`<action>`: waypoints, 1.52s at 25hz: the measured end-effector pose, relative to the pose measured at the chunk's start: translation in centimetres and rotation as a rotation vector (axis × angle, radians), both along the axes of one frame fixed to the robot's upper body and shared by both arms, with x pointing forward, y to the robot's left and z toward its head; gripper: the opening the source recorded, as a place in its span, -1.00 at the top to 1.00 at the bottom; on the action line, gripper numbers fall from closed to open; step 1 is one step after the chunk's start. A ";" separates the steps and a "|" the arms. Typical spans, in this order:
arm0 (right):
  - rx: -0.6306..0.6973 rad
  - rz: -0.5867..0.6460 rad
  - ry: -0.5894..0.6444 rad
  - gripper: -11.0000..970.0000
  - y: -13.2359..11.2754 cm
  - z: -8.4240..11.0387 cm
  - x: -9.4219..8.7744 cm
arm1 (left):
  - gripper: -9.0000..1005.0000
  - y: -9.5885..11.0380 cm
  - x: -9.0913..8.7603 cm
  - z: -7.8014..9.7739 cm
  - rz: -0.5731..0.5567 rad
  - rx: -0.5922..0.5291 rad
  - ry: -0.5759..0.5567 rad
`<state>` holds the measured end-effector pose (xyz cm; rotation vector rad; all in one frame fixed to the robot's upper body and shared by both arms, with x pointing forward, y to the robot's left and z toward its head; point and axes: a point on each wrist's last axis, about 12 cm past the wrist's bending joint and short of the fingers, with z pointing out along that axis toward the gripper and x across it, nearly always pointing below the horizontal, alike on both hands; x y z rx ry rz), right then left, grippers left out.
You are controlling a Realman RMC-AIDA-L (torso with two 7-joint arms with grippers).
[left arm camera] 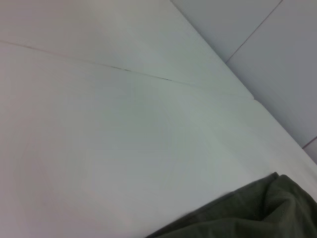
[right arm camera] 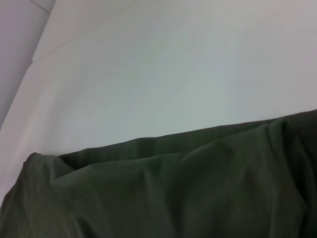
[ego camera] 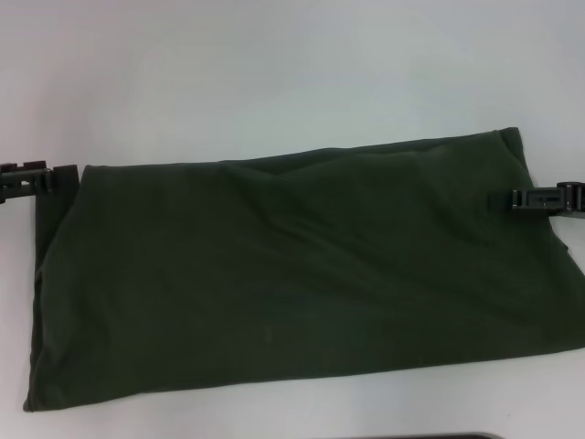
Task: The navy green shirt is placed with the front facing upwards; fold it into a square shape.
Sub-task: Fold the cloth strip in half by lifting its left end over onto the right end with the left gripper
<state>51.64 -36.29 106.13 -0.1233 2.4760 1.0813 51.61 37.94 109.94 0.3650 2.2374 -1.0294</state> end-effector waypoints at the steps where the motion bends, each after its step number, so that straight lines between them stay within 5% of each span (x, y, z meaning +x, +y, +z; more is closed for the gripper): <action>1: 0.003 0.001 -0.001 -0.89 0.1 0.0 0.0 | -0.81 0.0 0.0 0.0 0.000 0.000 0.000; 14: 0.021 0.015 -0.012 -0.89 1.1 -0.1 0.3 | -0.81 -0.1 0.0 -0.1 -0.007 0.002 -0.006; 38: -0.005 -0.107 0.017 -0.85 -3.3 -0.2 -2.3 | -0.81 -0.4 0.0 -0.3 -0.015 0.003 -0.010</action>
